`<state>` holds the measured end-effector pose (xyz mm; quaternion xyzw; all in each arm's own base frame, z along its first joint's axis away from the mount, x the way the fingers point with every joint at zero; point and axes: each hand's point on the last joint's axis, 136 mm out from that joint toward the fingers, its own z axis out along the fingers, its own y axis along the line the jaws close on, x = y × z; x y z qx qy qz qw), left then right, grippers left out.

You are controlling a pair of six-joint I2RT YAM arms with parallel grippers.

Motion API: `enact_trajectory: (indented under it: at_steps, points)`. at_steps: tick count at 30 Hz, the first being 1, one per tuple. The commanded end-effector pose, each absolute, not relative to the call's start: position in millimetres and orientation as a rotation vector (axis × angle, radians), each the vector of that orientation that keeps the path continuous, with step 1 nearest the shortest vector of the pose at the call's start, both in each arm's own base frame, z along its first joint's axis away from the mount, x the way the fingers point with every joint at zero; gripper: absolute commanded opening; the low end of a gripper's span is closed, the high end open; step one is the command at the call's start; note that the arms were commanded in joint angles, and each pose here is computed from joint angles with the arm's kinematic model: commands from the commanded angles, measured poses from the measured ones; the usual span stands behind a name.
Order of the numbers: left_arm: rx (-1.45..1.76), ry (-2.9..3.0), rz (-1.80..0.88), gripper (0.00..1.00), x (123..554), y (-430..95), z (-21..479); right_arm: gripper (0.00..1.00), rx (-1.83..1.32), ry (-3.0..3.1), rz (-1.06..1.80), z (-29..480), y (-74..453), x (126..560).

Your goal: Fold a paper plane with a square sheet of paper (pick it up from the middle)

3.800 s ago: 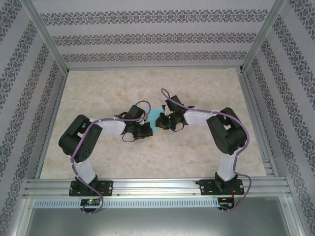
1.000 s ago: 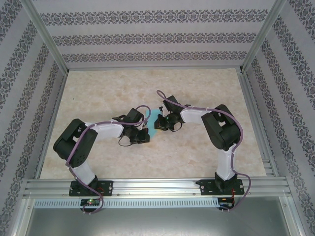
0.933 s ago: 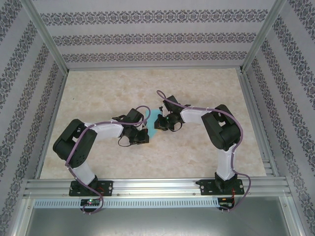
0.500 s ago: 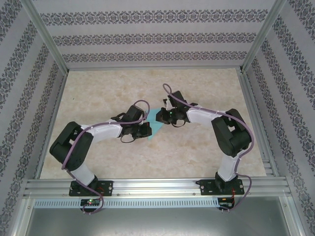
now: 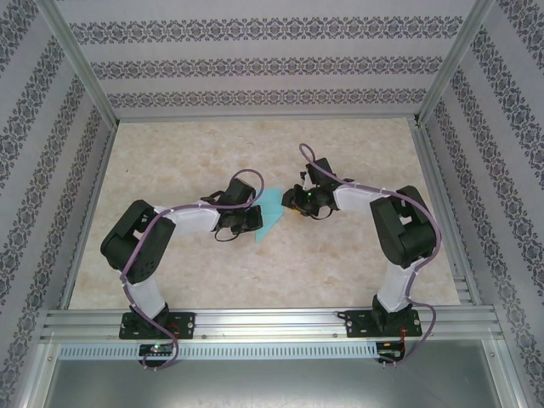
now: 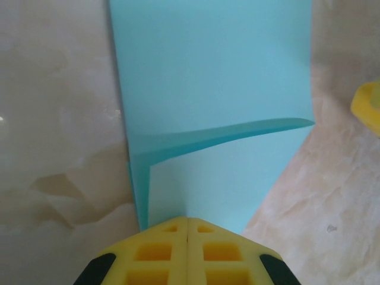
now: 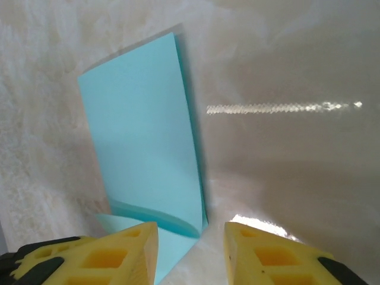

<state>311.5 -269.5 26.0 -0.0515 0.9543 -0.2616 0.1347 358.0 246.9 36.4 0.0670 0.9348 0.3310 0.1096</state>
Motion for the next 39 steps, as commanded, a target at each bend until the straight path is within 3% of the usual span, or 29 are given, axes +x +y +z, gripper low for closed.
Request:
enact_trajectory:
  at_steps: [1, 19, 22, 25, 28, 31, 33, 36, 39]
  points:
    - [-0.156, 2.763, -0.691, 0.04, 318.6, -262.9, 25.0, 0.36, 0.13, 2.775, 0.994, 34.9, 259.6, 356.5]
    - [-0.161, 2.76, -0.673, 0.03, 322.5, -260.5, 29.3, 0.32, 0.001, 2.79, 1.237, 39.6, 295.6, 338.9]
    - [-0.151, 2.763, -0.663, 0.04, 323.3, -259.9, 30.7, 0.27, -0.018, 2.788, 1.251, 39.2, 296.9, 337.8]
    - [-0.142, 2.76, -0.659, 0.06, 324.6, -259.0, 35.6, 0.13, -0.012, 2.789, 1.232, 37.5, 294.8, 339.5]
    - [-0.121, 2.74, -0.655, 0.12, 327.8, -257.4, 47.4, 0.06, 0.0, 2.762, 1.182, 42.9, 289.0, 344.3]
    - [-0.097, 2.7, -0.639, 0.25, 332.2, -252.8, 65.0, 0.01, 0.029, 2.721, 1.127, 54.5, 279.5, 348.6]
    - [-0.082, 2.662, -0.63, 0.44, 335.8, -248.4, 78.9, 0.0, 0.053, 2.69, 1.091, 65.9, 272.6, 350.6]
    - [-0.032, 2.608, -0.65, 0.6, 339.6, -248.0, 99.7, 0.0, 0.081, 2.652, 1.04, 84.0, 264.7, 351.4]
    - [0.028, 2.549, -0.676, 0.7, 342.1, -250.0, 118.8, 0.0, 0.113, 2.612, 1.009, 102.4, 260.1, 351.8]
